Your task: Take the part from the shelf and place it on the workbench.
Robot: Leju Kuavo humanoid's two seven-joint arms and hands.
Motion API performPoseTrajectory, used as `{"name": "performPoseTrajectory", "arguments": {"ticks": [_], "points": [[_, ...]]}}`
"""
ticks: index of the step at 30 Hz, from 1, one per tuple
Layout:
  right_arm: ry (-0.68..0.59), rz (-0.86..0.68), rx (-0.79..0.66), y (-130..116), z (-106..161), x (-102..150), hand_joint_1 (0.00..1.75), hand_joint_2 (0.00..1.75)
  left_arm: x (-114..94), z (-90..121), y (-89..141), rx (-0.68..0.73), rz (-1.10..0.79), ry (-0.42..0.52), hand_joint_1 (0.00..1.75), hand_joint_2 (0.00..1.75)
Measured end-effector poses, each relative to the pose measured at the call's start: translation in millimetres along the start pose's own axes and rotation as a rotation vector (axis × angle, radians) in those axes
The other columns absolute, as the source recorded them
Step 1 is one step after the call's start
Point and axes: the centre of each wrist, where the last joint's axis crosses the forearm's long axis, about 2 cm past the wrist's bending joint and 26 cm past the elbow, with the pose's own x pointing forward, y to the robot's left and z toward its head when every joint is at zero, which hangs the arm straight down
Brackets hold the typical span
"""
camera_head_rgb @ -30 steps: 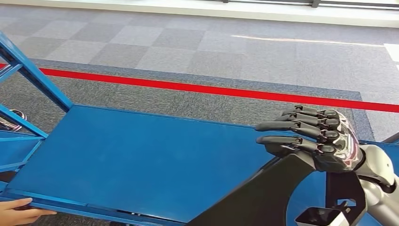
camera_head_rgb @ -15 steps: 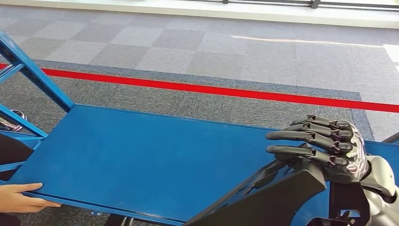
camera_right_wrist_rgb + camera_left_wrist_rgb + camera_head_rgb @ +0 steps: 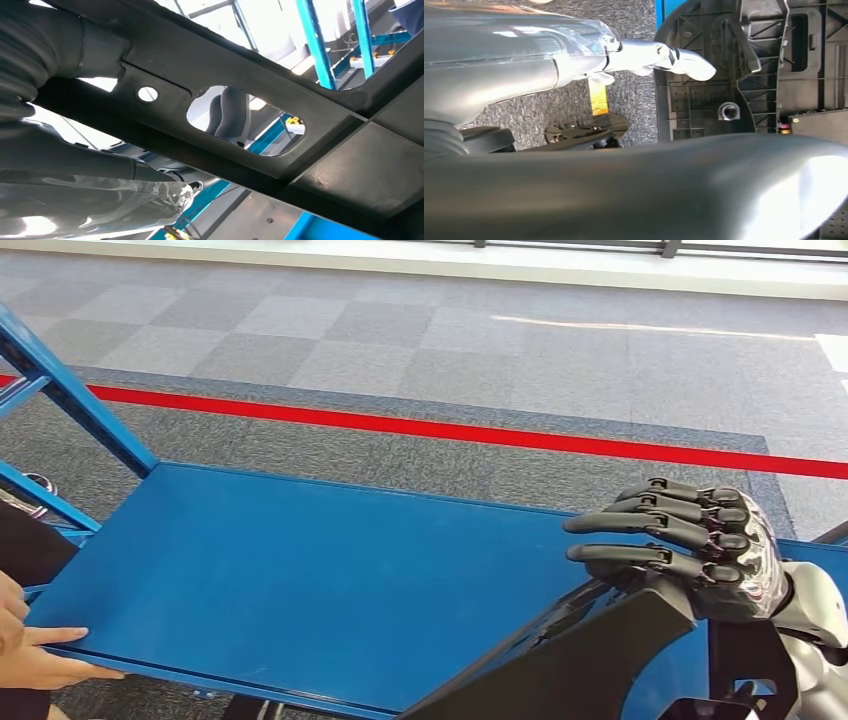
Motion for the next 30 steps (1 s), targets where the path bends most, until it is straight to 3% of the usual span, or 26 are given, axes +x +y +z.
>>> {"name": "performPoseTrajectory", "arguments": {"ticks": [30], "points": [[-0.011, 0.017, 0.020, -8.4, -4.1, -5.3, 1.75, 1.75, 7.4, -2.3, -5.5, -0.018, 0.005, -0.013, 0.00, 0.00]]}}
